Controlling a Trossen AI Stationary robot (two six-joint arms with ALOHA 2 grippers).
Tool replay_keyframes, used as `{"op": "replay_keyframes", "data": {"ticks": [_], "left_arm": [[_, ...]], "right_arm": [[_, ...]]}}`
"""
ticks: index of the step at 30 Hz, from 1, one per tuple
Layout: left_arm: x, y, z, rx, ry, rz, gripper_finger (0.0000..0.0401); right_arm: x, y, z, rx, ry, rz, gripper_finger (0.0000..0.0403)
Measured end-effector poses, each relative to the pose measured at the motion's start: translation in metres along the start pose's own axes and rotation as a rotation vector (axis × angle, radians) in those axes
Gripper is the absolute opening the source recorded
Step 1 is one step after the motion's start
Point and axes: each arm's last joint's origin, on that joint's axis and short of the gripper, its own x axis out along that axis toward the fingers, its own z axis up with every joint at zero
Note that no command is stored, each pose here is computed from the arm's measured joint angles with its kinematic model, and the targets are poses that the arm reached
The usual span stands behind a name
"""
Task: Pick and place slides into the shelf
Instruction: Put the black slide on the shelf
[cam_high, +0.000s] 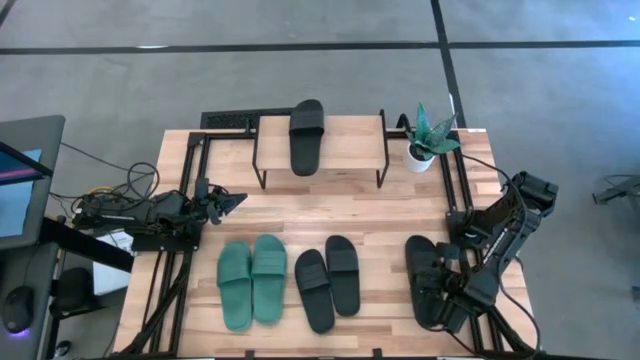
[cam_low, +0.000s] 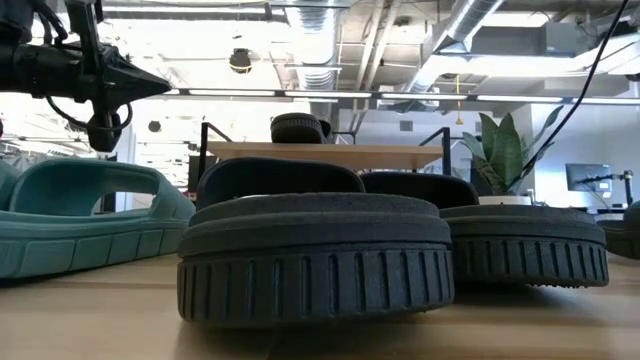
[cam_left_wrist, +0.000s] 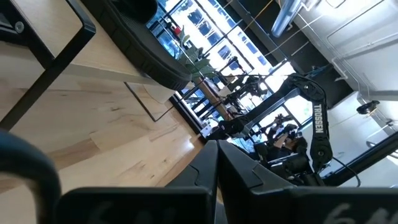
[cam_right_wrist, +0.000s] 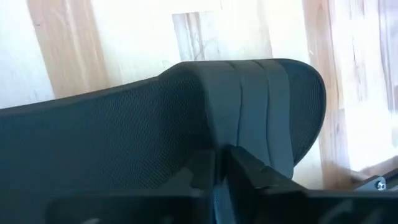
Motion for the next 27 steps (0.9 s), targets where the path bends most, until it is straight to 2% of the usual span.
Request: {"op": "replay_keyframes", "data": {"ticks": [8, 27], "left_arm": [[0.000, 0.000, 0.000, -0.004, 0.000, 0.000, 0.0000], [0.000, 0.000, 0.000, -0.003, 0.001, 0.000, 0.0000]], "right_arm": [[-0.005, -0.001, 0.002, 0.031, -0.005, -0.018, 0.0006], [-0.038, -0.018, 0.027, 0.081, -0.049, -0.141, 0.0001]]}}
